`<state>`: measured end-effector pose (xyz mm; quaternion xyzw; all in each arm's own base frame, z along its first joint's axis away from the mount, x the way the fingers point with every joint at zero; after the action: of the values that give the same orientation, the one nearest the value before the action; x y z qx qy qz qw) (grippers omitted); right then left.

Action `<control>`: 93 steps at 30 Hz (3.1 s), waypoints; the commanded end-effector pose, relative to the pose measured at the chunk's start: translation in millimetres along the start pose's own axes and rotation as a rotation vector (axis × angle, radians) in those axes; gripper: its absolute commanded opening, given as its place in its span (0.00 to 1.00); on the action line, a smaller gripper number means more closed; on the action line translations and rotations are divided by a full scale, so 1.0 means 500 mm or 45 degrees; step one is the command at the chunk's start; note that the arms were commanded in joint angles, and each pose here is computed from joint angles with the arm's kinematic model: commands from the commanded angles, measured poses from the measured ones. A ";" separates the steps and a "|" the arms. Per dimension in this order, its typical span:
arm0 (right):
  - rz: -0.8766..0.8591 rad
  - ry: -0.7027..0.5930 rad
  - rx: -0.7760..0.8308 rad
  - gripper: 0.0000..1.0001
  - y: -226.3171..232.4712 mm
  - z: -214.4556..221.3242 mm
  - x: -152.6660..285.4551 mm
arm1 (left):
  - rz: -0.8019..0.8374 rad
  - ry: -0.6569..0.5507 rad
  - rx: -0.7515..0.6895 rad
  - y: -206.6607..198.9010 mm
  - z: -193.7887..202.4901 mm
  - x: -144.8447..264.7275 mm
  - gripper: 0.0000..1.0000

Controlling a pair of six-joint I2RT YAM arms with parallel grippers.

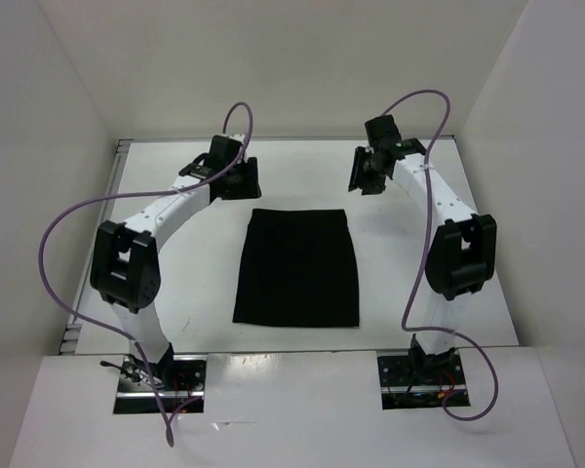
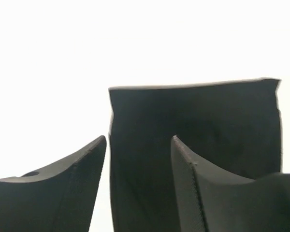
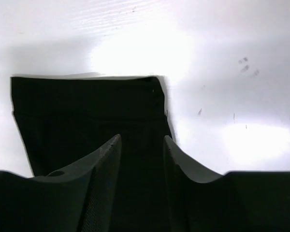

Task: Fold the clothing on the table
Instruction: Fold the skirt

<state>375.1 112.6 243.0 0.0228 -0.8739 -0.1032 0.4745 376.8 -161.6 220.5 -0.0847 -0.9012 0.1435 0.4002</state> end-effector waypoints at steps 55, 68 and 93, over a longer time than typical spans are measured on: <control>-0.234 0.275 0.130 0.37 -0.041 0.032 -0.267 | 0.344 0.399 0.131 0.156 0.095 -0.278 0.00; -0.196 0.256 0.123 0.00 -0.040 0.011 -0.295 | 0.392 0.337 0.168 0.150 0.038 -0.296 0.00; 0.033 0.045 0.113 0.00 -0.040 -0.048 -0.112 | 0.587 0.186 0.188 0.107 -0.015 -0.099 0.00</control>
<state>439.6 106.4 158.4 0.0602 -0.8420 -0.0649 0.5321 425.6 -126.5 143.3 -0.2386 -0.8004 0.2862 0.4696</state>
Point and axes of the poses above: each gripper's point midway between its finger pads, its own x axis back along the fingers, its own y axis along the line the jaws close on, z = x × y, the point moved 9 cm from there along x, back along the fingers, and after that the axes turned 5 degrees about x, right-handed, at the moved point
